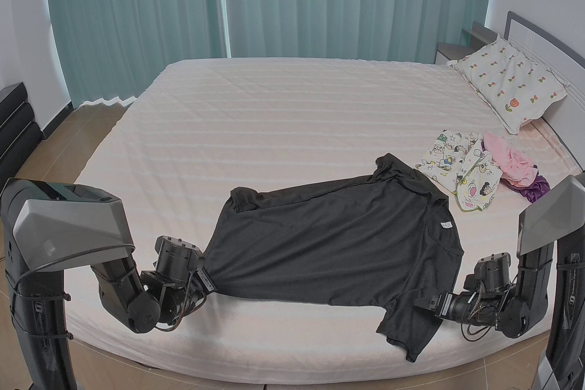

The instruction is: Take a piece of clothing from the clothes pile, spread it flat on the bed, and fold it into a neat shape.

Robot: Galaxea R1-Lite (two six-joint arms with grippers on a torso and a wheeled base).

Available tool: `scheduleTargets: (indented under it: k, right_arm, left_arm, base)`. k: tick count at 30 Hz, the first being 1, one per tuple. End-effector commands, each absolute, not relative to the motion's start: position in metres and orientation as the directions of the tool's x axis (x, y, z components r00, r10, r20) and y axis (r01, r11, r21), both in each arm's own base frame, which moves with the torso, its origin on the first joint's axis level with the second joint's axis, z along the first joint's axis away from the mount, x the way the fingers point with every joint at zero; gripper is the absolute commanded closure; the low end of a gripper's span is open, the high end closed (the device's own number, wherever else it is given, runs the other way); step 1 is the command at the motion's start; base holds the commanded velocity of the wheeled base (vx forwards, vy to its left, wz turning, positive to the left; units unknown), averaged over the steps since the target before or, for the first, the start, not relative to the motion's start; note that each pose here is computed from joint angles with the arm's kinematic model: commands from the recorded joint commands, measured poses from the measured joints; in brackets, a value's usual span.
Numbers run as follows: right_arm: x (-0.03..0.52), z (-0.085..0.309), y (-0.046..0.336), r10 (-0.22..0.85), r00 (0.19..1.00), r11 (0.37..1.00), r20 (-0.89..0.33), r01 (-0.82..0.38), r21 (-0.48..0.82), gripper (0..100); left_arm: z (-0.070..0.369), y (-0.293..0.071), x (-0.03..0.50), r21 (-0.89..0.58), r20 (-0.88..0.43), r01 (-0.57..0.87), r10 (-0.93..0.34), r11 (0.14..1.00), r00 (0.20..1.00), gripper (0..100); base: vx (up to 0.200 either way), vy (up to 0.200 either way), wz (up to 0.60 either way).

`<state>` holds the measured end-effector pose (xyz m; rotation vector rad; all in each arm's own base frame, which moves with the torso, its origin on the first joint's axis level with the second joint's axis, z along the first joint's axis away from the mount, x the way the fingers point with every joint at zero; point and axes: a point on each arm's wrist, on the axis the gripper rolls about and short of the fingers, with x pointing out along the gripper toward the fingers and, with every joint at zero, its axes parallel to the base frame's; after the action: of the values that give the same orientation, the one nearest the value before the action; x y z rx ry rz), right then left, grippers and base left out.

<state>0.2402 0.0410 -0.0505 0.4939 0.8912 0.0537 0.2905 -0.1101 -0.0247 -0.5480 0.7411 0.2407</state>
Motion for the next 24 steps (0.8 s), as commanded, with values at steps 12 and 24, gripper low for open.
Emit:
scheduleTargets:
  k: [12, 24]
  right_arm:
    - [0.230, -0.063, 0.042, 0.229, 0.583, 0.902, -0.780, 0.175, 0.395, 100]
    - [0.208, -0.047, -0.003, 0.155, 0.579, 0.940, -0.801, 0.162, 0.299, 100]
  left_arm:
    - [-0.026, -0.110, 0.290, -0.384, -0.698, -0.396, 0.018, 0.834, 0.715, 100]
    - [-0.027, -0.108, 0.281, -0.346, -0.719, -0.388, 0.024, 0.854, 0.694, 100]
  base:
    - [0.000, 0.000, 0.00]
    - [0.000, 0.000, 0.00]
